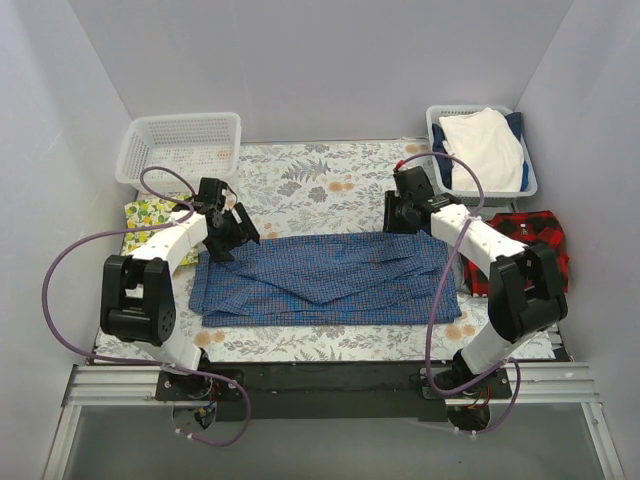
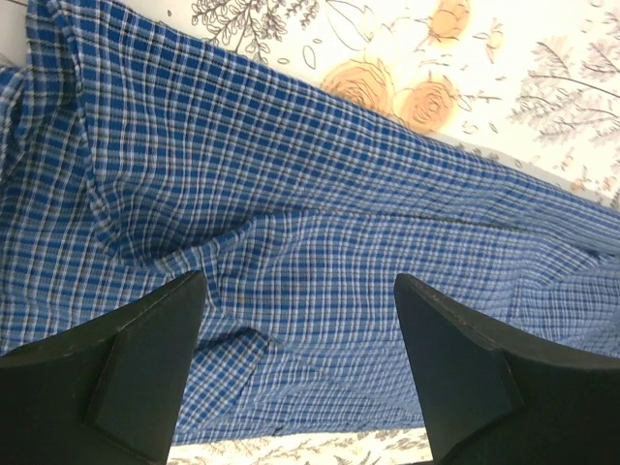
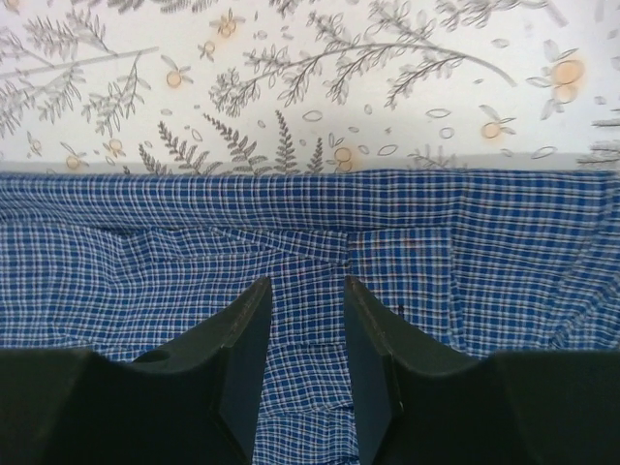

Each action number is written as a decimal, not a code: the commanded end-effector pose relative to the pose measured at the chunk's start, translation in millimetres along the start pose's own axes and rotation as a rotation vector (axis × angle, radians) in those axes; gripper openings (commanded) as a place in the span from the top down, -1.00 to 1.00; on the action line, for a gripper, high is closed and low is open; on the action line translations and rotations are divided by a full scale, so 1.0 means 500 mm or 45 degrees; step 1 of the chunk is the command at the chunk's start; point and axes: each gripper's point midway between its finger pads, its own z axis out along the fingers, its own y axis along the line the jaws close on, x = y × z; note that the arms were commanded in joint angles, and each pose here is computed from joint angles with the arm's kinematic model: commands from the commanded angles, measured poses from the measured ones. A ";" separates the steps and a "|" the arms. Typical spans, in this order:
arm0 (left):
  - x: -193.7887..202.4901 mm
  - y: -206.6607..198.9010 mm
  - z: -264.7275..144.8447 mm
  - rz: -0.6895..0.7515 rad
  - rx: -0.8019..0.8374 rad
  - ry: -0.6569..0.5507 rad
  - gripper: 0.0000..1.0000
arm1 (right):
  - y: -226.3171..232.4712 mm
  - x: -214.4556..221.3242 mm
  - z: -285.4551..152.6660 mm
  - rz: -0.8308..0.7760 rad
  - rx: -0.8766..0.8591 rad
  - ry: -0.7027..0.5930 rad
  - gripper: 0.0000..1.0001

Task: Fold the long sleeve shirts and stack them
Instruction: Fold the shirt

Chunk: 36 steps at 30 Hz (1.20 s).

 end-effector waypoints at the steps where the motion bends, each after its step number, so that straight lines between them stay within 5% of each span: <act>1: 0.009 0.010 0.027 -0.037 -0.021 0.022 -0.56 | 0.031 0.022 0.031 -0.070 -0.107 0.092 0.12; 6: 0.021 0.038 0.065 -0.033 -0.095 0.050 -0.57 | 0.021 0.063 0.056 -0.071 -0.089 0.175 0.13; 15: -0.011 -0.030 0.171 0.039 0.087 0.085 -0.55 | 0.008 0.069 0.046 -0.067 -0.068 0.170 0.14; 30: -0.172 -0.354 0.343 0.294 0.486 -0.001 -0.58 | 0.002 -0.005 0.007 -0.091 -0.059 0.060 0.14; 36: -0.269 -0.461 0.257 0.346 0.669 -0.197 -0.68 | -0.030 0.033 -0.034 -0.258 -0.029 0.120 0.14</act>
